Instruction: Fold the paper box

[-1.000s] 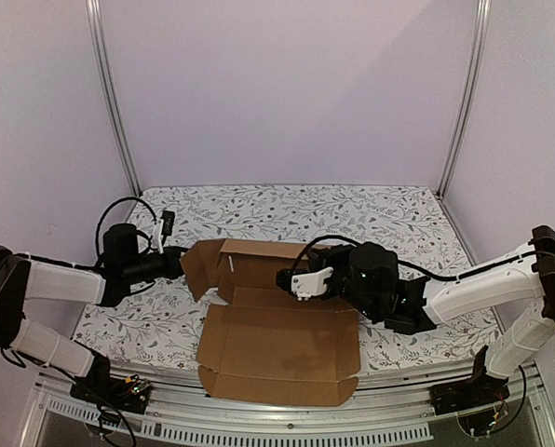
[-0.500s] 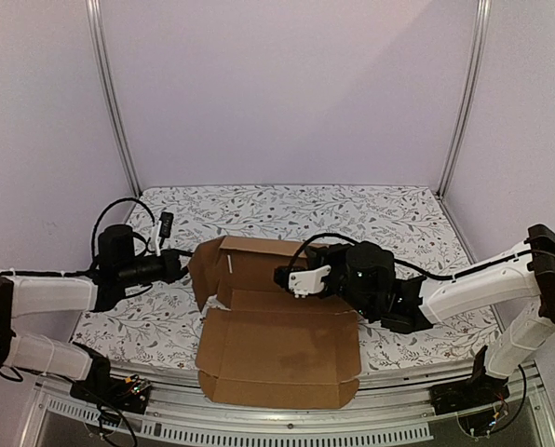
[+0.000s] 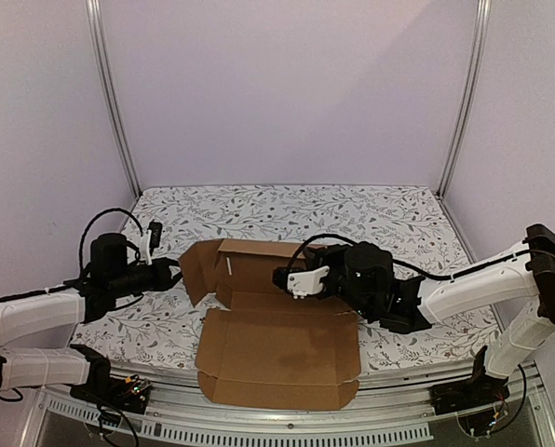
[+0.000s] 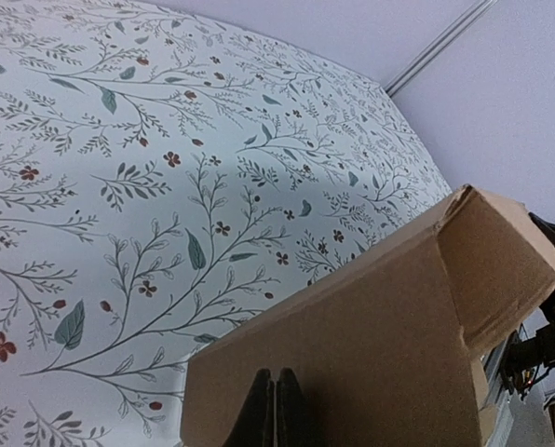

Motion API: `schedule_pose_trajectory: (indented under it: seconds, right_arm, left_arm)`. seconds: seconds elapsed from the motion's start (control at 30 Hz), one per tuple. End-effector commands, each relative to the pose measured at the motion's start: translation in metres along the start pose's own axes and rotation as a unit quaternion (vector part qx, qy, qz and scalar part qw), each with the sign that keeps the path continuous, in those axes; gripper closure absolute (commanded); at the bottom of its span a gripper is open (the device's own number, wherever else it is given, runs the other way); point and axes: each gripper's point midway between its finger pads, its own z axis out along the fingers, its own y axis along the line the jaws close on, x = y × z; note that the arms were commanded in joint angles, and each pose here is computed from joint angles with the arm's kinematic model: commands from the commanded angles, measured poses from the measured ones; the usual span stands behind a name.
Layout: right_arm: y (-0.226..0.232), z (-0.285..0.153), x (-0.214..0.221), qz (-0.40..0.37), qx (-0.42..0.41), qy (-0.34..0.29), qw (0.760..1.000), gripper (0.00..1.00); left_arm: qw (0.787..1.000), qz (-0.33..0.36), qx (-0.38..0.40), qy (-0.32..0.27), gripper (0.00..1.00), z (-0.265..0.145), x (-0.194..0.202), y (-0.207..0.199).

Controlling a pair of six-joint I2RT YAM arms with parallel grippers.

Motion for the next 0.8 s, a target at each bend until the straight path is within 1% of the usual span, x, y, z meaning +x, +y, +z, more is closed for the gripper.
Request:
schedule_pose_trajectory:
  seconds: [0.0, 0.2, 0.37, 0.77]
  right_arm:
    - [0.010, 0.003, -0.005, 0.007, -0.013, 0.001, 1.000, 1.00]
    - [0.011, 0.003, -0.006, 0.006, -0.013, 0.002, 1.000, 1.00]
    - [0.009, 0.003, -0.006, 0.006, -0.011, 0.004, 1.000, 1.00]
    - [0.012, 0.004, -0.007, 0.007, -0.014, 0.004, 1.000, 1.00]
  left_arm:
    - [1.000, -0.011, -0.002, 0.028, 0.95, -0.001, 0.017, 0.002]
    - [0.999, -0.006, 0.032, 0.032, 0.94, 0.002, 0.018, -0.010]
    - [0.997, -0.005, 0.059, 0.046, 0.96, 0.007, 0.022, -0.021]
    - [0.997, 0.012, 0.065, 0.040, 0.98, 0.013, 0.013, -0.029]
